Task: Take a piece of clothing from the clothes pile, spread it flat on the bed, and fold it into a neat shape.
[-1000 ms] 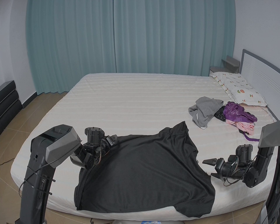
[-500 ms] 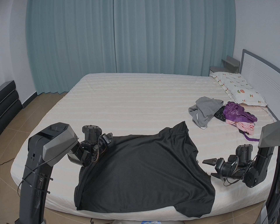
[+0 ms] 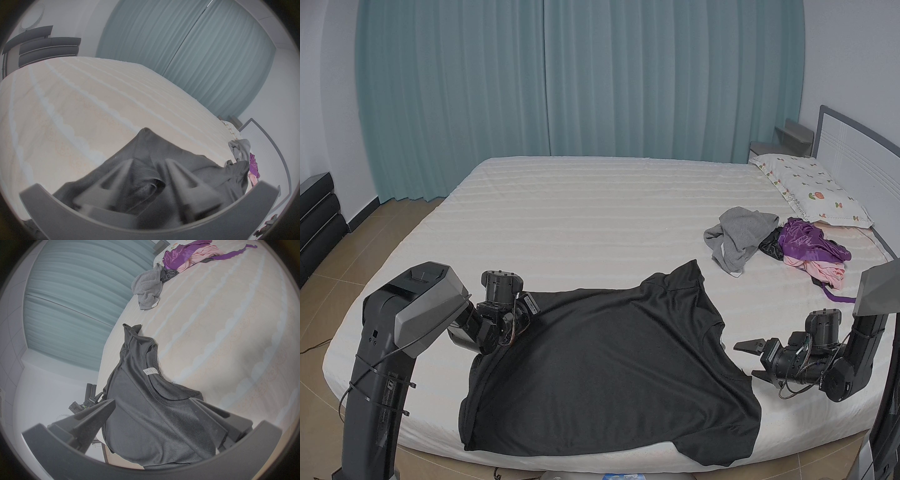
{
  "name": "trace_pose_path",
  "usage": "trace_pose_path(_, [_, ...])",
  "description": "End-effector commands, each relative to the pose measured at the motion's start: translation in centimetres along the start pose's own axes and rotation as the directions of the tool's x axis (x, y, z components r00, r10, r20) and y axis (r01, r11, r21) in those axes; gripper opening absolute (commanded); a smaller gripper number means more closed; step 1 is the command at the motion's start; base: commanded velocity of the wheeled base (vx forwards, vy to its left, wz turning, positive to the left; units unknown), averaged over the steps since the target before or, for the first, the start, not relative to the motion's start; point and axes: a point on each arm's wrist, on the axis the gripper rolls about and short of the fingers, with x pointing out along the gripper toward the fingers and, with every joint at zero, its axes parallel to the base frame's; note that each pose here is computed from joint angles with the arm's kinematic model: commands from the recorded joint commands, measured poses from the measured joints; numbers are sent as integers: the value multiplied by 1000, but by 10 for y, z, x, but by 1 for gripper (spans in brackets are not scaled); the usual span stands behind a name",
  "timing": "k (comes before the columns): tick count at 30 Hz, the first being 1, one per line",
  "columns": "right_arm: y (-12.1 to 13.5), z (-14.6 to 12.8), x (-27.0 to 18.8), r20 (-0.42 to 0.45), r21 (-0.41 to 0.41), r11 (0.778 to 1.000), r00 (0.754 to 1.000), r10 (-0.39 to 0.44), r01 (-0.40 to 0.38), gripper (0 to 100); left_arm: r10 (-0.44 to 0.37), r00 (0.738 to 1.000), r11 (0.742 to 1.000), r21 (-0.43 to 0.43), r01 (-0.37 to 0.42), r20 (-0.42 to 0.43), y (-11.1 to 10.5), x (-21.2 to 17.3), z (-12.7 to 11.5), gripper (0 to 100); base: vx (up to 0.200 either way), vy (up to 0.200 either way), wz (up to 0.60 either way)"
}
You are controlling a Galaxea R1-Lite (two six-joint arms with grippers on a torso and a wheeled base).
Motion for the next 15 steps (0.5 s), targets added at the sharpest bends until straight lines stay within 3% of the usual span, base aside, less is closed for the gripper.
trace_pose_path(1, [0, 0, 0, 1, 0, 1000, 1000, 0, 0, 100, -7, 1000, 1000, -5, 7, 18, -2, 1, 5, 0, 0, 0, 0])
trace_pose_path(5, [0, 0, 1, 2, -1, 1000, 1000, 1, -1, 100, -1, 999, 1000, -17, 2, 44, 1, 3, 14, 0, 0, 0, 0])
trace_pose_path(15, [15, 8, 28, 42, -57, 998, 999, 31, -29, 100, 0, 977, 998, -64, 14, 212, 4, 0, 76, 0, 0, 0, 0])
